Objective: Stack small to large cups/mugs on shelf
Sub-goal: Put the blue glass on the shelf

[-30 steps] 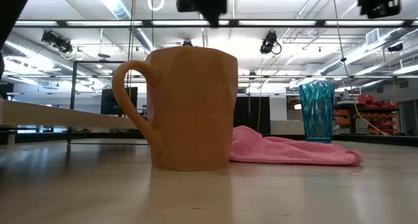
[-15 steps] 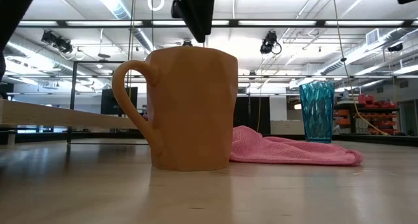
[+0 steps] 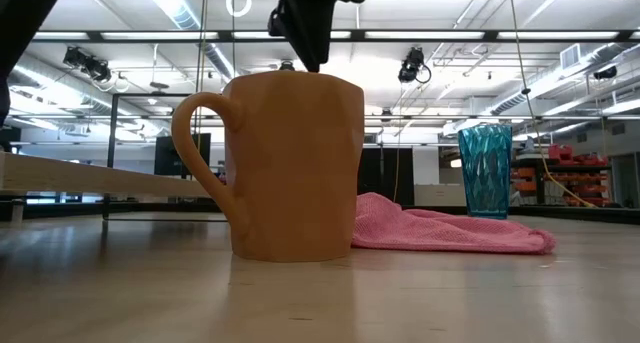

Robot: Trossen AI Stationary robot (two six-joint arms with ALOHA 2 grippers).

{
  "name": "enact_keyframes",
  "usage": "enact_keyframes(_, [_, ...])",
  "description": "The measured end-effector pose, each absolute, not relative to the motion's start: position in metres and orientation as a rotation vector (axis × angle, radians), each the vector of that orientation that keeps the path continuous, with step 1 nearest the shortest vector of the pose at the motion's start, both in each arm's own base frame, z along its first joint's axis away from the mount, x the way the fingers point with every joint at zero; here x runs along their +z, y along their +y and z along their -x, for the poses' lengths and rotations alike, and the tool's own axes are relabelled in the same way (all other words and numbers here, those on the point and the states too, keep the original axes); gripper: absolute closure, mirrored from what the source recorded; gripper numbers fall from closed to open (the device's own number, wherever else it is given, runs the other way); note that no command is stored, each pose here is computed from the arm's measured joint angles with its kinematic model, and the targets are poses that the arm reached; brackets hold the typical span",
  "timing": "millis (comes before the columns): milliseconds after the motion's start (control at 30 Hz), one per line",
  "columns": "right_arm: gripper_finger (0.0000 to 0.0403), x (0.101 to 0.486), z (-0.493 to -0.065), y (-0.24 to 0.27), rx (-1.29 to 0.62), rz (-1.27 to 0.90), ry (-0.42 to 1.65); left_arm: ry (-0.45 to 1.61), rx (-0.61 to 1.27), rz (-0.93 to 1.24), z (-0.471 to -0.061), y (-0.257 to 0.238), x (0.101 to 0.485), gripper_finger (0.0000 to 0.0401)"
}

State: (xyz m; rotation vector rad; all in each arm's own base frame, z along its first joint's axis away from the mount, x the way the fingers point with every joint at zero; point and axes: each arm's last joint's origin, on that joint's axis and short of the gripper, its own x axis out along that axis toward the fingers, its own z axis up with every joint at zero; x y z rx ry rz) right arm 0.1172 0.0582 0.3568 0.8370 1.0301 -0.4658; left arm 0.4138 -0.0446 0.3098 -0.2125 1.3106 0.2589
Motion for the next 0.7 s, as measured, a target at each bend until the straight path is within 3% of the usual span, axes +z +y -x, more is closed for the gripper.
enact_keyframes(300, [0.0306,0.363,-0.109,0.004,-0.849,-0.844,0.757,1.247,0.232,0.210,-0.420,-0.045,0.312,0.0268])
enact_keyframes(700, [0.0306,0.359,-0.109,-0.056,-1.120,-0.866,0.767,1.205,0.225,0.220,-0.424,-0.046,0.313,0.0262])
